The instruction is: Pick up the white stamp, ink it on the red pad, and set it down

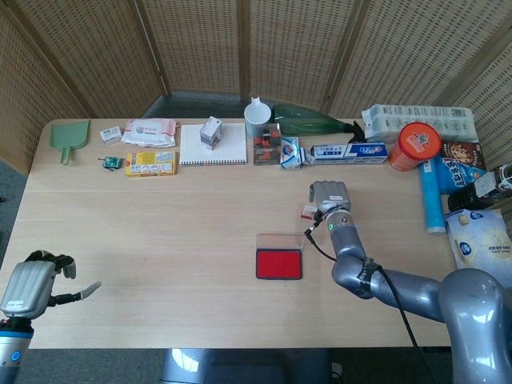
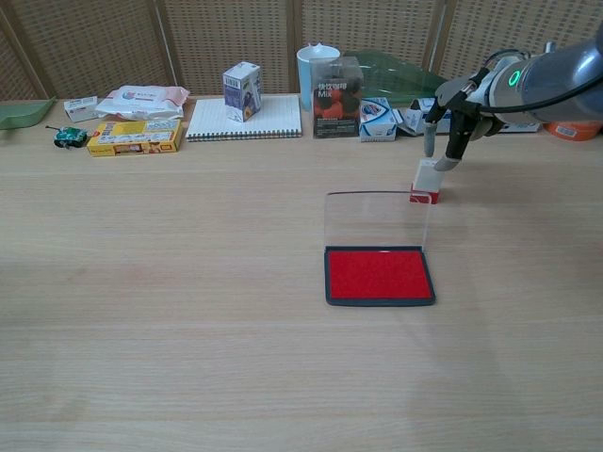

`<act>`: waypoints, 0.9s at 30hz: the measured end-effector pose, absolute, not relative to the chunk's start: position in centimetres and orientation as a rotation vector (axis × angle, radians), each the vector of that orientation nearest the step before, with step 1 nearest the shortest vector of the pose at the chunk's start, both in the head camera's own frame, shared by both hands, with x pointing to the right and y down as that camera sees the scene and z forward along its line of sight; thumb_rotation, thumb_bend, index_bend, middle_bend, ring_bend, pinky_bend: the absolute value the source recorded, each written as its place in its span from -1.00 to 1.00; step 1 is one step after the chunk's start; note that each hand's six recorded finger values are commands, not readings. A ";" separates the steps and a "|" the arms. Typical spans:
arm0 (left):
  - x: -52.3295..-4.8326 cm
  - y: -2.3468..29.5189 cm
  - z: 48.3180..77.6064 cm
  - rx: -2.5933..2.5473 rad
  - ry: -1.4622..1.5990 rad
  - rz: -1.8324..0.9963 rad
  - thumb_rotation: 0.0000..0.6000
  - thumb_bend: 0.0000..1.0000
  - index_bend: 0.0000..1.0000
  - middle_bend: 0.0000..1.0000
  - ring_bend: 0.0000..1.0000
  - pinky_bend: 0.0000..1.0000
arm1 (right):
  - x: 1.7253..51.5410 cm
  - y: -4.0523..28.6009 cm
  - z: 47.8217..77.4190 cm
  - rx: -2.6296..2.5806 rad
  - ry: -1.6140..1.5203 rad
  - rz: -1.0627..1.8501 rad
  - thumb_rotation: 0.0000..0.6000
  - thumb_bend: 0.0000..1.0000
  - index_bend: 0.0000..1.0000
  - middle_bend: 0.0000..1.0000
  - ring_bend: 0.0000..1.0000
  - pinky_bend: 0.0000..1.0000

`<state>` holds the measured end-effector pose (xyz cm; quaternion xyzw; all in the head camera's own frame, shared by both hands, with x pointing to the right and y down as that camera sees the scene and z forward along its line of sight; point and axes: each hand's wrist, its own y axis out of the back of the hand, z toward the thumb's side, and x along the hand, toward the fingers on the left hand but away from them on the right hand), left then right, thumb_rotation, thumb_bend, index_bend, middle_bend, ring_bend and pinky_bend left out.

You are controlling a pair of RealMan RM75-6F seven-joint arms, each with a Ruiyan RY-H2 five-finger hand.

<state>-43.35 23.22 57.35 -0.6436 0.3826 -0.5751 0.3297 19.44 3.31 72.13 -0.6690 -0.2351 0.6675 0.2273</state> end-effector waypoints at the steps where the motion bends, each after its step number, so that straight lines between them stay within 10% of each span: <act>1: -43.4 23.2 57.4 -1.684 1.001 -1.505 -0.12 -0.89 0.23 0.20 0.06 -0.39 | 19.5 3.3 72.2 -1.840 -0.646 1.842 1.00 -0.30 -0.16 1.00 1.00 1.00; 27: -43.7 23.5 57.4 -1.680 1.001 -1.520 -0.12 -0.89 0.23 0.19 0.06 -0.39 | 19.0 3.4 73.5 -1.823 -0.597 1.859 1.00 -0.27 0.04 1.00 1.00 1.00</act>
